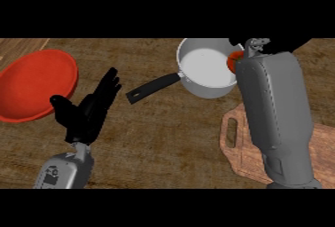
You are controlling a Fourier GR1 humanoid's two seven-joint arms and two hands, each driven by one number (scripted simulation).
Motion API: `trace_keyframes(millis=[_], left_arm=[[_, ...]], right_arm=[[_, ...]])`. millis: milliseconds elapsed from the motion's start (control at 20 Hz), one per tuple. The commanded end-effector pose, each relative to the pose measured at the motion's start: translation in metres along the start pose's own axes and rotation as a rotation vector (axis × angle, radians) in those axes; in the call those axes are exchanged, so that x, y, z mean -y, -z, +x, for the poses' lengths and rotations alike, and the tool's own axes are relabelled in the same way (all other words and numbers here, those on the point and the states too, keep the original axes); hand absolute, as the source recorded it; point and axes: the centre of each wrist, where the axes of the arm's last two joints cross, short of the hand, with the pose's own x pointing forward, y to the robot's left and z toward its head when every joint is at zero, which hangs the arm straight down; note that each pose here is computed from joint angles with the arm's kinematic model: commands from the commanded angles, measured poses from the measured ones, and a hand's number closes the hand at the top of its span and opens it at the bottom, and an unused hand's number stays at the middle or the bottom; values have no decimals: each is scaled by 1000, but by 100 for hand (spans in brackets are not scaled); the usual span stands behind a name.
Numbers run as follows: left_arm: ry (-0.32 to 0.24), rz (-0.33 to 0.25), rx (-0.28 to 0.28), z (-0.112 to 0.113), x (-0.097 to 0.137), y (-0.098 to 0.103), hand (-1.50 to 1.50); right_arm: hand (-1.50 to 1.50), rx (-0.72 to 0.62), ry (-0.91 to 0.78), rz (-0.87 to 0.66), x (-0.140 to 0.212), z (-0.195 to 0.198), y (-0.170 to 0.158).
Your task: Pick the tomato from the cutting board and place it in the pot
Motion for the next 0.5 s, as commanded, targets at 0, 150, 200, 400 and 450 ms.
trace_keyframes(millis=[0,150,200,400,450], left_arm=[[-11,13,-11,-2,3,4,0],[19,24,-4,-7,-6,-1,0],[18,26,-6,-1,-7,0,0],[11,41,-4,4,-9,1,0],[-3,53,-12,-5,-11,-3,0]], right_arm=[[-150,-201,290,-38,12,9,-10],[-150,-122,379,-196,24,15,-21],[-150,-112,395,-247,27,18,-21],[-150,-98,459,-367,33,11,-23],[-150,-114,457,-399,39,11,-20]])
